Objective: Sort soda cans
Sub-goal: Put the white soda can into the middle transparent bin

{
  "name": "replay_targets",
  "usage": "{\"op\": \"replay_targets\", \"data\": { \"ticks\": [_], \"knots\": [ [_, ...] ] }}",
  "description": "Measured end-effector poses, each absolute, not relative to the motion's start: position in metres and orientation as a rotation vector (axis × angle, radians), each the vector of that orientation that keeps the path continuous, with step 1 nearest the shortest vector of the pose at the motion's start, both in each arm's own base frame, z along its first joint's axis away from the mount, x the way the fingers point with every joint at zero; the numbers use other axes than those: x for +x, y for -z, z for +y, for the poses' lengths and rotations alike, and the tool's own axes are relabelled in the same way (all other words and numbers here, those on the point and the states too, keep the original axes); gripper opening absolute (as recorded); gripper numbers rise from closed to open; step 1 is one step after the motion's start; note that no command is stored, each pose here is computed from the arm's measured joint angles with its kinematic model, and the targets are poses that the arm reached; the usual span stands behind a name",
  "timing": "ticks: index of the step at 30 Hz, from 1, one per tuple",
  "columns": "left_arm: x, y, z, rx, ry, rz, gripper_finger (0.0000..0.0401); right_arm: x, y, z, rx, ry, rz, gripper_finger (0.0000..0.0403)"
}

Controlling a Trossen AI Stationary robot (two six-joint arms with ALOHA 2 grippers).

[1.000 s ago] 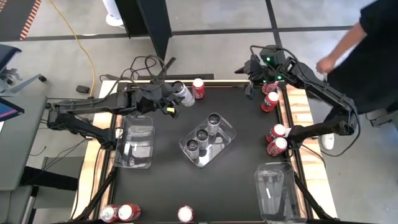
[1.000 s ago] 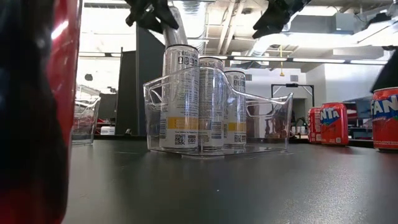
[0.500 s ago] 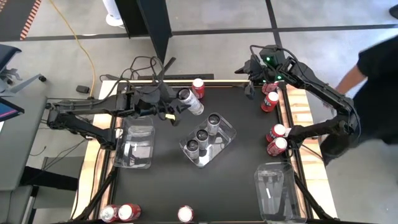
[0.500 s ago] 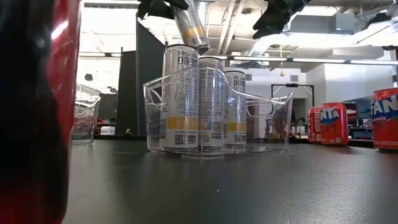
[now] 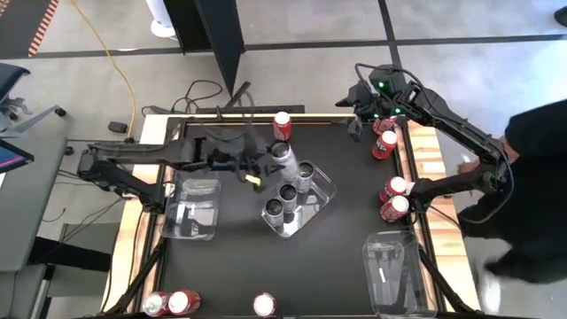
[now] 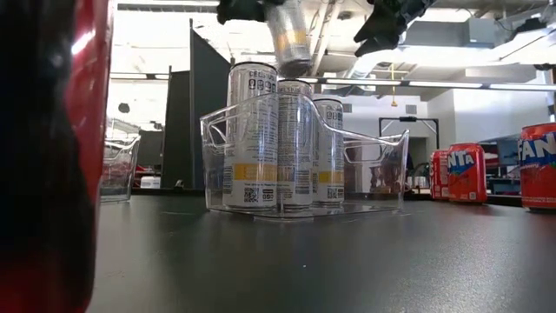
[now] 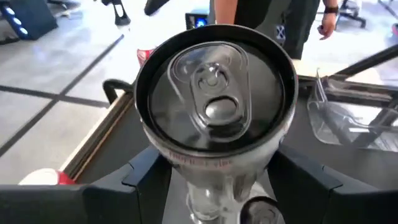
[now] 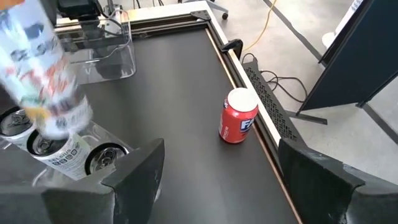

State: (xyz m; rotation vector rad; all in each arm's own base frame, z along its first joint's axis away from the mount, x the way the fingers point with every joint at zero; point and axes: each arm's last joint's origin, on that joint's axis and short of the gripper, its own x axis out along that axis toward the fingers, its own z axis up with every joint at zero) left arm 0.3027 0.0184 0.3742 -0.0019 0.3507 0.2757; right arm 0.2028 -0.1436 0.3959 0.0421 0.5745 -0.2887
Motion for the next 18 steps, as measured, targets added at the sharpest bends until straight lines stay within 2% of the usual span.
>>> {"op": "replay_targets", "data": {
  "ticks": [11,18],
  "knots": [
    [0.369,-0.377,0.008,0.069,-0.142,0.436,0.0225,0.204,-0.396,-0.142,0.042,0.284,0.574,0.0331],
    [0.406,-0.359,0.005,0.084,-0.122,0.508,0.0225,0.204,-0.396,-0.142,0.036,0.282,0.577,0.0331]
  ]
}}
